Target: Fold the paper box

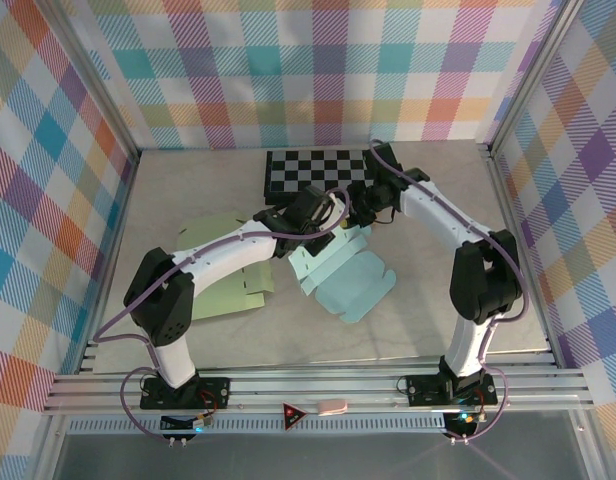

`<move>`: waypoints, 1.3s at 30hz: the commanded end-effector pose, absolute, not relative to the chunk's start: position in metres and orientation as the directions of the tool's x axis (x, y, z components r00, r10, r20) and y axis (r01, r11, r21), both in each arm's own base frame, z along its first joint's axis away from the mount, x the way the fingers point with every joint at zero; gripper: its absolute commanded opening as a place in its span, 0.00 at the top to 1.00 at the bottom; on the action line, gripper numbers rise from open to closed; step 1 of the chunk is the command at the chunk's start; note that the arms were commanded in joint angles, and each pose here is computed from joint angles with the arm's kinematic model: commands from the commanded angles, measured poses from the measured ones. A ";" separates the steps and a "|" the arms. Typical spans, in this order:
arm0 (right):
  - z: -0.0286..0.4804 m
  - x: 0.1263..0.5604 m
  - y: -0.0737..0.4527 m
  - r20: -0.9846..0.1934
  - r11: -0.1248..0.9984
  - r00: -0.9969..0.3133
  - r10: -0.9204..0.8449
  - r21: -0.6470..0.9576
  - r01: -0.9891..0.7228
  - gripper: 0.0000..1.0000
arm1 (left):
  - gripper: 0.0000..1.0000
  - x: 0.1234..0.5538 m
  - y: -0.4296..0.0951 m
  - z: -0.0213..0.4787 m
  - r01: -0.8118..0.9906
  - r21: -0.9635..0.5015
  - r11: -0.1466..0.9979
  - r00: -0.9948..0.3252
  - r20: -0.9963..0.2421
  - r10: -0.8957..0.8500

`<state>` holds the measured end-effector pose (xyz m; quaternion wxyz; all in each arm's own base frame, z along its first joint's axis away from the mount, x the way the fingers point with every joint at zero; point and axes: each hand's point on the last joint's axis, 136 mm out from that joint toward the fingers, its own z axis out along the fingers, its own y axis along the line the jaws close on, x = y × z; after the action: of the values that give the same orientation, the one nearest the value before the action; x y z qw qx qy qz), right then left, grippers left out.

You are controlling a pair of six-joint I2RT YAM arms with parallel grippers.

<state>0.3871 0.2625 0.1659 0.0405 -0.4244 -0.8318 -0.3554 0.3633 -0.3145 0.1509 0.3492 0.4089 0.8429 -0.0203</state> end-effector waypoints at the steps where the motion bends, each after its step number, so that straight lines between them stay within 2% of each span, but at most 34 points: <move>1: 0.165 0.383 0.267 0.386 0.411 -0.643 0.662 0.529 0.742 0.66 | 1.00 0.370 -0.321 0.159 0.703 0.280 0.653 -0.383 -0.625 0.680; 4: 0.161 0.380 0.263 0.377 0.422 -0.635 0.674 0.509 0.751 0.74 | 1.00 0.371 -0.321 0.162 0.699 0.291 0.653 -0.375 -0.628 0.682; 9: 0.160 0.379 0.257 0.363 0.418 -0.622 0.694 0.500 0.758 0.97 | 1.00 0.372 -0.320 0.170 0.680 0.312 0.664 -0.365 -0.641 0.675; 11: 0.160 0.380 0.256 0.359 0.410 -0.614 0.703 0.500 0.763 1.00 | 1.00 0.373 -0.316 0.176 0.658 0.313 0.685 -0.373 -0.655 0.657; 12: 0.161 0.380 0.256 0.361 0.402 -0.609 0.707 0.503 0.765 1.00 | 0.91 0.373 -0.315 0.181 0.644 0.312 0.699 -0.374 -0.668 0.643; 13: 0.162 0.381 0.256 0.361 0.392 -0.603 0.711 0.508 0.767 1.00 | 0.76 0.374 -0.312 0.187 0.625 0.308 0.718 -0.381 -0.682 0.624; 14: 0.164 0.382 0.255 0.359 0.384 -0.597 0.717 0.512 0.769 1.00 | 0.67 0.373 -0.310 0.193 0.612 0.299 0.732 -0.388 -0.693 0.607; 17: 0.171 0.386 0.250 0.342 0.368 -0.585 0.735 0.523 0.769 1.00 | 0.45 0.365 -0.301 0.215 0.570 0.240 0.786 -0.416 -0.740 0.528; 19: 0.173 0.388 0.247 0.337 0.356 -0.573 0.747 0.525 0.773 1.00 | 0.36 0.355 -0.293 0.221 0.546 0.168 0.821 -0.464 -0.755 0.463; 22: 0.174 0.390 0.243 0.349 0.335 -0.554 0.756 0.520 0.785 1.00 | 0.33 0.331 -0.283 0.207 0.512 0.017 0.859 -0.590 -0.720 0.366; 25: 0.174 0.391 0.241 0.367 0.317 -0.539 0.758 0.515 0.796 1.00 | 0.25 0.311 -0.267 0.189 0.444 -0.052 0.894 -0.682 -0.667 0.300; 31: 0.175 0.393 0.236 0.378 0.303 -0.525 0.763 0.508 0.806 1.00 | 0.18 0.300 -0.235 0.159 0.361 0.013 0.932 -0.731 -0.617 0.292; 36: 0.175 0.396 0.234 0.387 0.291 -0.519 0.762 0.511 0.809 1.00 | 0.19 0.304 -0.219 0.131 0.293 0.099 0.951 -0.765 -0.572 0.295; 39: 0.177 0.396 0.232 0.389 0.289 -0.518 0.761 0.513 0.809 1.00 | 0.24 0.312 -0.213 0.125 0.252 0.152 0.956 -0.763 -0.576 0.293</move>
<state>0.3999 0.2344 0.1559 0.0321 -0.4846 -0.8117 -0.3245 0.3050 -0.2270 0.1311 0.3068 0.1717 0.9361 -0.0093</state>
